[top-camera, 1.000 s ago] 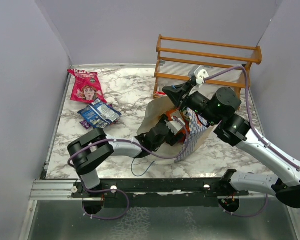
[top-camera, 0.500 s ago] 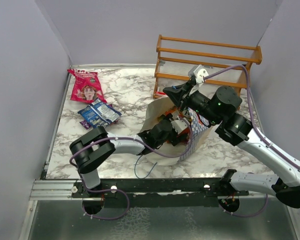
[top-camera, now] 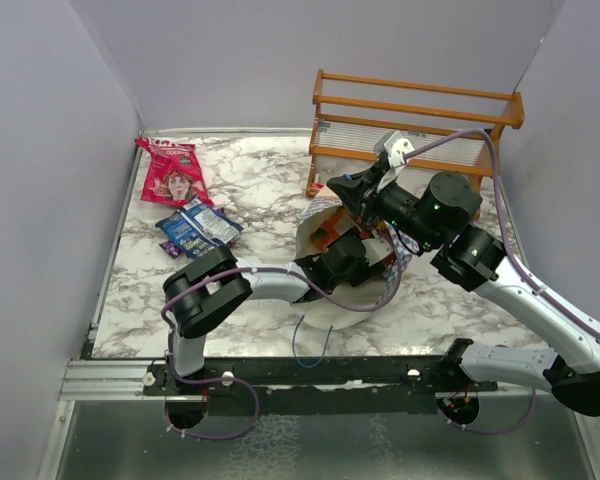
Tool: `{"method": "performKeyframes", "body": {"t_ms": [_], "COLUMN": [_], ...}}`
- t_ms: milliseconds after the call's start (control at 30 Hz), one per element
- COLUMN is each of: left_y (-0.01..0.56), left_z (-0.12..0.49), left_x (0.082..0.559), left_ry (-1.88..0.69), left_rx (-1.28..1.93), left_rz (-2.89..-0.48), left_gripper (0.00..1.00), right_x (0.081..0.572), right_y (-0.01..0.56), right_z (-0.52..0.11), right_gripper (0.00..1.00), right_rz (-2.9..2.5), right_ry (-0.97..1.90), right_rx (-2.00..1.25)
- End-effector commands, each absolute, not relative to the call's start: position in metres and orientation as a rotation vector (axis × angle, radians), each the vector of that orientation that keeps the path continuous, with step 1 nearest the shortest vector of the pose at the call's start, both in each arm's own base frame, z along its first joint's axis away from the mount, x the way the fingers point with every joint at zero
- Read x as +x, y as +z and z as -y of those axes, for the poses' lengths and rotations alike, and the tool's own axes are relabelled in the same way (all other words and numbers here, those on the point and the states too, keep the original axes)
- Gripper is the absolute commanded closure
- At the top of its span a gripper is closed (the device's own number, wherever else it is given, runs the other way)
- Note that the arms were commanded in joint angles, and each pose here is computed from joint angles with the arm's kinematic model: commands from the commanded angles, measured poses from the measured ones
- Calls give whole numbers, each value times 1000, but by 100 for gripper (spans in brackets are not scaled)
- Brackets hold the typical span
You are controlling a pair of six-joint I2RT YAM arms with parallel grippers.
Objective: Take the snacks out of the paper bag
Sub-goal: Take out the snack from the paper bag.
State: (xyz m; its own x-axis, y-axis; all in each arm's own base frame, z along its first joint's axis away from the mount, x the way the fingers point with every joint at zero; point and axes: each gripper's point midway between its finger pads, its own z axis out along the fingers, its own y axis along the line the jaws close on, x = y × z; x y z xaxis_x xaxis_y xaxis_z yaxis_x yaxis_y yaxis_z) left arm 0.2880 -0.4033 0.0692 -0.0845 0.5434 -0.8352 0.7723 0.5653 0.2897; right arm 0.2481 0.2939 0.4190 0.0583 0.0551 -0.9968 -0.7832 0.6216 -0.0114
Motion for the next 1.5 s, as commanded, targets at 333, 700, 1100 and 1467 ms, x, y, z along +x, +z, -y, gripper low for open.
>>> {"method": "performKeyframes", "body": {"t_ms": [333,700,1100,1467], "left_y": [86,136,192,261], "left_z": [367,383,373,318], "left_x": [317,281,211,202], "left_ry": [12,-296,-643,-625], "left_rx": [1074,1096,1121,878], "left_rz": [-1796,-1768,-1746,-1746], "left_gripper": [90,100,100,100], "right_x": [243,272,289,264], "right_y": [464,474,475,482], "right_z": [-288,-286,-268,-236], "right_gripper": [98,98,98,98], "right_rz": [-1261,-1296,-1273,-1249], "right_ry": [721,532,326,366], "right_rx": [-630,-661,-680,-589]}}
